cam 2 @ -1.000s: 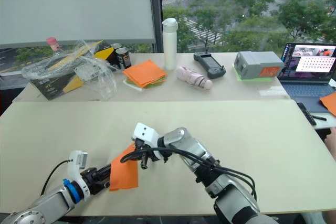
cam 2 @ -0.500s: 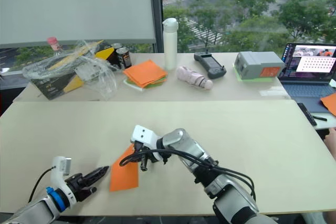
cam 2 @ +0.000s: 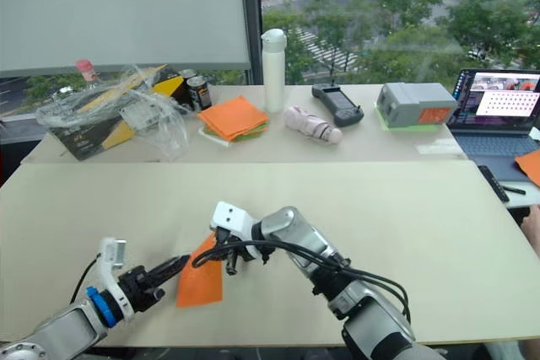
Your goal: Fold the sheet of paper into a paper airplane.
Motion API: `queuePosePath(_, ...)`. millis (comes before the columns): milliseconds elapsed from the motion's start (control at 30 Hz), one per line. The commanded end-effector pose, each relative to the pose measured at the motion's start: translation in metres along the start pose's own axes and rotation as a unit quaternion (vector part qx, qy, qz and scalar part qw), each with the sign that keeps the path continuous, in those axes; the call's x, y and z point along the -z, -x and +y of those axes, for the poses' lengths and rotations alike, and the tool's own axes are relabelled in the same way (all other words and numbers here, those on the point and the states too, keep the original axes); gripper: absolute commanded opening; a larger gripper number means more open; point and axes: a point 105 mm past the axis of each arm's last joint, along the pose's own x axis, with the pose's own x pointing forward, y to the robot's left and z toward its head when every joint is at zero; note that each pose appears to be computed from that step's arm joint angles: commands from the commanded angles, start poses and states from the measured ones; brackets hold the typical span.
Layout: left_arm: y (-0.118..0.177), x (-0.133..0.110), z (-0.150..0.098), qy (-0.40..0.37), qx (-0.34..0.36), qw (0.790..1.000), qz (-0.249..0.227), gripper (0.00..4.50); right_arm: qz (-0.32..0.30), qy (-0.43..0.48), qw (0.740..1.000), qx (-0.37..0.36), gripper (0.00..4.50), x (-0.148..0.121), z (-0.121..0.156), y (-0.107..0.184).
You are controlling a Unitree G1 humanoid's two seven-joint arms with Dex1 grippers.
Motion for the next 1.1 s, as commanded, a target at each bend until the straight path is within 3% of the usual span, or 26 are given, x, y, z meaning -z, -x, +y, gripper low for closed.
queuePosePath(33,-0.006,0.005,0.005,-0.014,-0.006,1.0,0.01,0.02,-0.017,0.01,1.0,0.009,0.0,-0.009,-0.001,0.005)
queuePosePath(567,-0.021,0.015,0.007,-0.015,0.006,0.999,0.032,0.02,-0.022,-0.046,0.999,-0.011,0.0,-0.001,0.018,0.025)
queuePosePath(1100,-0.007,0.021,0.013,-0.011,-0.008,0.999,0.043,0.02,-0.014,-0.066,0.997,0.028,0.0,0.009,0.0,0.016)
